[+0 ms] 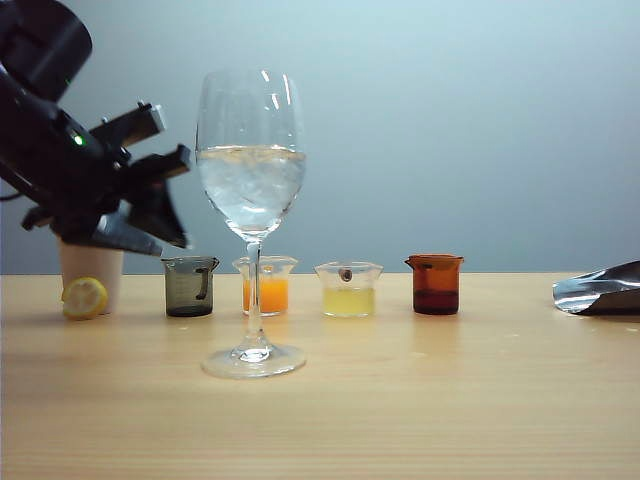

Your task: Pick up the first measuring cup from the left, pour the coconut rum inside into the goblet, and finally put the measuring cup back in its original place.

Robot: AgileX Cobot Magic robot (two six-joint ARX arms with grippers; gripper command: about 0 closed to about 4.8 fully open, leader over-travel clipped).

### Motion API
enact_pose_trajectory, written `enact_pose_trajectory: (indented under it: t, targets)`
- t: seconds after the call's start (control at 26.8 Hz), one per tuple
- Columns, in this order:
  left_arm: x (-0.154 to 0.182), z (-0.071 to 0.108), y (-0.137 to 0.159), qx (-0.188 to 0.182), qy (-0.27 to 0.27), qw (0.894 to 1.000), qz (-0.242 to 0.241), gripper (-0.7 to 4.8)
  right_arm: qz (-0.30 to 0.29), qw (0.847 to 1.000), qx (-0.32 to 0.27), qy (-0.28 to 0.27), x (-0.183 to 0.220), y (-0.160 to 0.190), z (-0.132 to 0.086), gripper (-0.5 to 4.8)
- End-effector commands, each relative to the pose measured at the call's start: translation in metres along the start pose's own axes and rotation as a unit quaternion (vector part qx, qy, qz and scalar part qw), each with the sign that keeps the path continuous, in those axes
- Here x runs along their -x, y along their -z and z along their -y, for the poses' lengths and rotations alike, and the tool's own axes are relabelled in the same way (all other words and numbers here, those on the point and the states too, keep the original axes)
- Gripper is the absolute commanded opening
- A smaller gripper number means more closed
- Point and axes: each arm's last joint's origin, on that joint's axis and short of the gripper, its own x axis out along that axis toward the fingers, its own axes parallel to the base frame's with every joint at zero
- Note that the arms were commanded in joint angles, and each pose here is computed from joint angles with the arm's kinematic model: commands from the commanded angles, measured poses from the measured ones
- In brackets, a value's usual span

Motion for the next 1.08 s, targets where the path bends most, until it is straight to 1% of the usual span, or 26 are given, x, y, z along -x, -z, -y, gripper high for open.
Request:
enact_pose_trajectory:
  t: [0.04, 0.07, 0.11, 0.19, 0.26, 0.37, 0.49, 0.56, 0.71, 0.9, 0.97, 1.08]
  targets:
    - [0.017, 0.004, -0.004, 0.004, 0.001, 1.0, -0.007, -0.06, 0.009, 1.0, 0.001, 0.001, 0.006, -0.003, -0.001, -0.09]
    - [0.023, 0.006, -0.006, 0.004, 0.001, 1.0, -0.005, -0.06, 0.008, 1.0, 0.001, 0.001, 0.008, -0.002, -0.001, -0.09]
    - [0.04, 0.009, -0.012, 0.002, -0.011, 1.0, 0.006, -0.06, 0.001, 1.0, 0.0, 0.001, 0.01, -0.001, -0.001, -0.09]
    - [0.07, 0.015, -0.021, -0.008, -0.036, 0.998, 0.043, -0.06, -0.009, 1.0, -0.001, 0.002, 0.015, 0.001, -0.002, -0.09]
    - [0.092, 0.02, -0.027, -0.018, -0.043, 0.996, 0.075, -0.06, -0.012, 1.0, 0.001, 0.002, 0.018, 0.002, -0.002, -0.09]
    - [0.132, 0.028, -0.036, -0.028, -0.059, 0.987, 0.145, -0.06, -0.008, 1.0, 0.004, 0.0, 0.022, 0.005, -0.003, -0.09]
    - [0.164, 0.034, -0.037, -0.033, -0.053, 0.979, 0.194, -0.06, -0.011, 1.0, 0.003, 0.0, 0.021, 0.013, -0.002, -0.09]
    - [0.179, 0.037, -0.035, -0.034, -0.05, 0.975, 0.212, -0.06, -0.016, 1.0, 0.003, -0.001, 0.02, 0.02, -0.002, -0.09]
    - [0.209, 0.042, -0.024, -0.028, -0.046, 0.973, 0.226, -0.06, -0.012, 1.0, 0.003, -0.012, 0.021, 0.042, -0.002, -0.09]
    - [0.241, 0.046, -0.009, -0.029, -0.04, 0.965, 0.257, -0.06, 0.009, 1.0, -0.012, -0.002, 0.024, 0.072, 0.002, -0.09]
    - [0.251, 0.047, -0.003, -0.03, -0.039, 0.963, 0.265, -0.06, 0.01, 1.0, -0.023, 0.004, 0.025, 0.08, 0.004, -0.09]
    - [0.264, 0.047, 0.009, -0.023, -0.054, 0.959, 0.276, -0.06, 0.002, 0.999, -0.029, 0.018, 0.023, 0.093, 0.008, -0.09]
